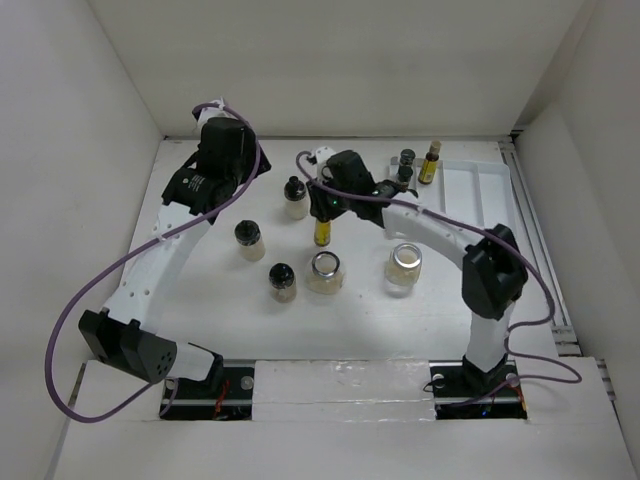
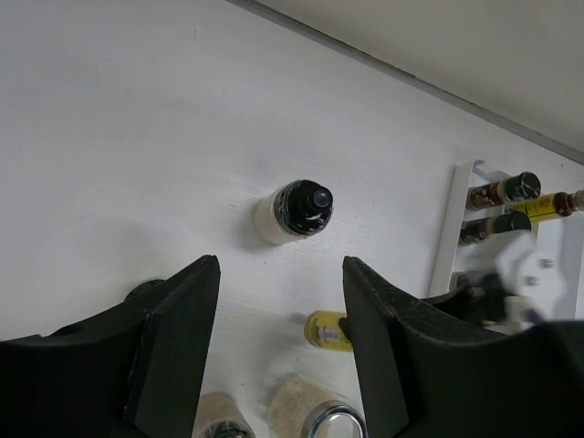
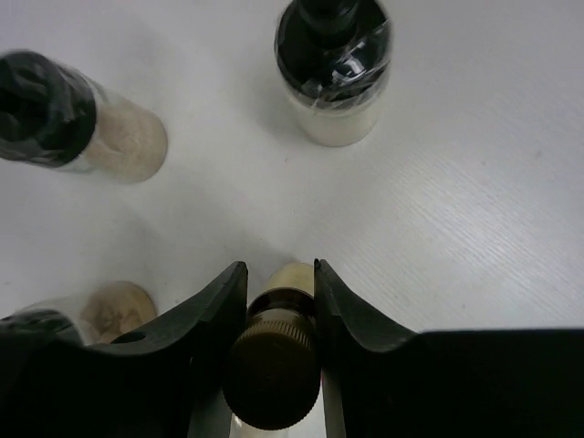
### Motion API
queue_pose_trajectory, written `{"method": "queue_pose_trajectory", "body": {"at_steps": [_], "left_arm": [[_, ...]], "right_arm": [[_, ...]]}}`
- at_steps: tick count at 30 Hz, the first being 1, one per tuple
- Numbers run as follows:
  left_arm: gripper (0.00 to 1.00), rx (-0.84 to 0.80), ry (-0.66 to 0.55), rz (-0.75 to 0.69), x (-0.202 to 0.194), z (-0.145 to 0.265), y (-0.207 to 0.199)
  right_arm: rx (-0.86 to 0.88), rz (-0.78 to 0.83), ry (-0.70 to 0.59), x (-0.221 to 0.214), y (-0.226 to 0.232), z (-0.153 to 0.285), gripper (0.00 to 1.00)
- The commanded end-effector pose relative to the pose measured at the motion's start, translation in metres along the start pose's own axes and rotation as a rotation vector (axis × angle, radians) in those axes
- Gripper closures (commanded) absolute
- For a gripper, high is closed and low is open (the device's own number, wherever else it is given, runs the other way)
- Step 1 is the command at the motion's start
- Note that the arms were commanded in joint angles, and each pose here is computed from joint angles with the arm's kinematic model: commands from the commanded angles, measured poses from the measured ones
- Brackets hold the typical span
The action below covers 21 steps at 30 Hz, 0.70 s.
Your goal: Organize the condiment bottles
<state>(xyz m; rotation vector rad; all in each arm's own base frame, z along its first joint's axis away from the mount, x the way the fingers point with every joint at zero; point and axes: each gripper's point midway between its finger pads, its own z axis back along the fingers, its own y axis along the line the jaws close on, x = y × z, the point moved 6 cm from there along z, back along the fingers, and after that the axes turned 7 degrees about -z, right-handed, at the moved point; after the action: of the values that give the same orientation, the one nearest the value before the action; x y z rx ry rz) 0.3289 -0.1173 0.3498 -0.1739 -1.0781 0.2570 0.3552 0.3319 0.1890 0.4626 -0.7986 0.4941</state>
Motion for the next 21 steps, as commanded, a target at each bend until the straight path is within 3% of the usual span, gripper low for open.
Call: {"method": "queue_pose_trajectory", "body": {"at_steps": [1, 6, 12, 21], "left_arm": [[0.48, -0.049, -0.031, 0.01, 0.009, 0.011, -0.003], [0.48, -0.132, 0.0, -0.008, 0.002, 0.008, -0.012], [0.48, -0.162, 0.039, -0.015, -0.01, 0.001, -0.014], [0.48, -0.243, 0.066, -0.014, -0.012, -0.006, -0.028]], "right_arm": [[-0.02, -0.06, -0.392, 0.107, -0.018, 0.107, 0.87], [-0.205, -0.148, -0.499, 0.113, -0.096, 0.185, 0.89], [-0.431, -0.243, -0.521, 0.086, -0.195, 0.219, 0.9], [-0.548, -0.312, -0.458, 0.062, -0.273, 0.179, 0.93]]}}
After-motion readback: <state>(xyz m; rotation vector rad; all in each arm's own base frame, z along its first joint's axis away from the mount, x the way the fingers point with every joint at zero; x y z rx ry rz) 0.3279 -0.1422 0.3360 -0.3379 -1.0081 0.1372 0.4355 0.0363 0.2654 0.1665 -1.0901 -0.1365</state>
